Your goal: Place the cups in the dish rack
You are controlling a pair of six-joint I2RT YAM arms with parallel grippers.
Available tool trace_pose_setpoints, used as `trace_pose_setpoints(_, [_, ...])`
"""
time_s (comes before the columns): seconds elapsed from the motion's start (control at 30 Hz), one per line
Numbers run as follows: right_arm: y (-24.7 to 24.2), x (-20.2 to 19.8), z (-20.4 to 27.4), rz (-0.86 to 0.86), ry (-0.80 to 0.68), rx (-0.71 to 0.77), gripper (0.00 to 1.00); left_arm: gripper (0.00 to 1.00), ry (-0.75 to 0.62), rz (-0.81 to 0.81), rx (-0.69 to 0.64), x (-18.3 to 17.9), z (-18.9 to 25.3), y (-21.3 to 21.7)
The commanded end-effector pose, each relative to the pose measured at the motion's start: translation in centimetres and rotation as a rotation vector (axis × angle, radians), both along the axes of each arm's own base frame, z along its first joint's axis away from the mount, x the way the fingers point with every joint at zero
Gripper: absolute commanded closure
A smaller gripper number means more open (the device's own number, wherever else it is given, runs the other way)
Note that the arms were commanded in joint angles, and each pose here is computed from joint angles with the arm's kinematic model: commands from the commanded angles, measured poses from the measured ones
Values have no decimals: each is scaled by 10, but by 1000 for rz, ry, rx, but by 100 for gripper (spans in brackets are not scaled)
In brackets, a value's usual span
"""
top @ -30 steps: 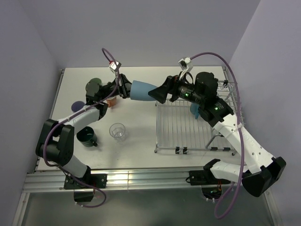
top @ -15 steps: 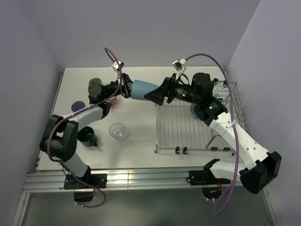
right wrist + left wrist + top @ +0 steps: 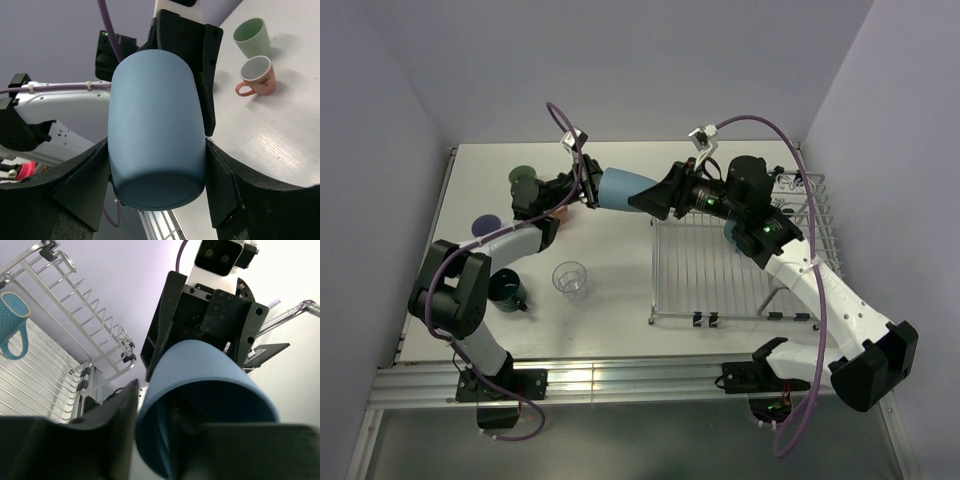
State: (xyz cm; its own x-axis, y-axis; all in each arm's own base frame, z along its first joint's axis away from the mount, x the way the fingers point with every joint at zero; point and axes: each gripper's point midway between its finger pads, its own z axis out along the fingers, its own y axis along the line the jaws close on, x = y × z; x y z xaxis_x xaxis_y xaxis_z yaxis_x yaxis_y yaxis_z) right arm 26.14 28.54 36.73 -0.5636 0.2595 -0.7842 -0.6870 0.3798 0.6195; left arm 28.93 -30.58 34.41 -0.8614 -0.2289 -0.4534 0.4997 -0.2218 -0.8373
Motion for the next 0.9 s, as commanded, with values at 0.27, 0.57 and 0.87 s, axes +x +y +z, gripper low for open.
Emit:
trace_pose_setpoints(0.27, [-51,11,23,-285,-66,-105,100,32,-97,321,79,36,15,31])
trace_pose_setpoints(0.57, [-127,42,-15,-630,35,-442,100,30,1,822,348,96,6,127])
trace_pose_setpoints(0.87, [-173,74,-103,-746,242,-903,100,30,65,905,577,97,-3,150])
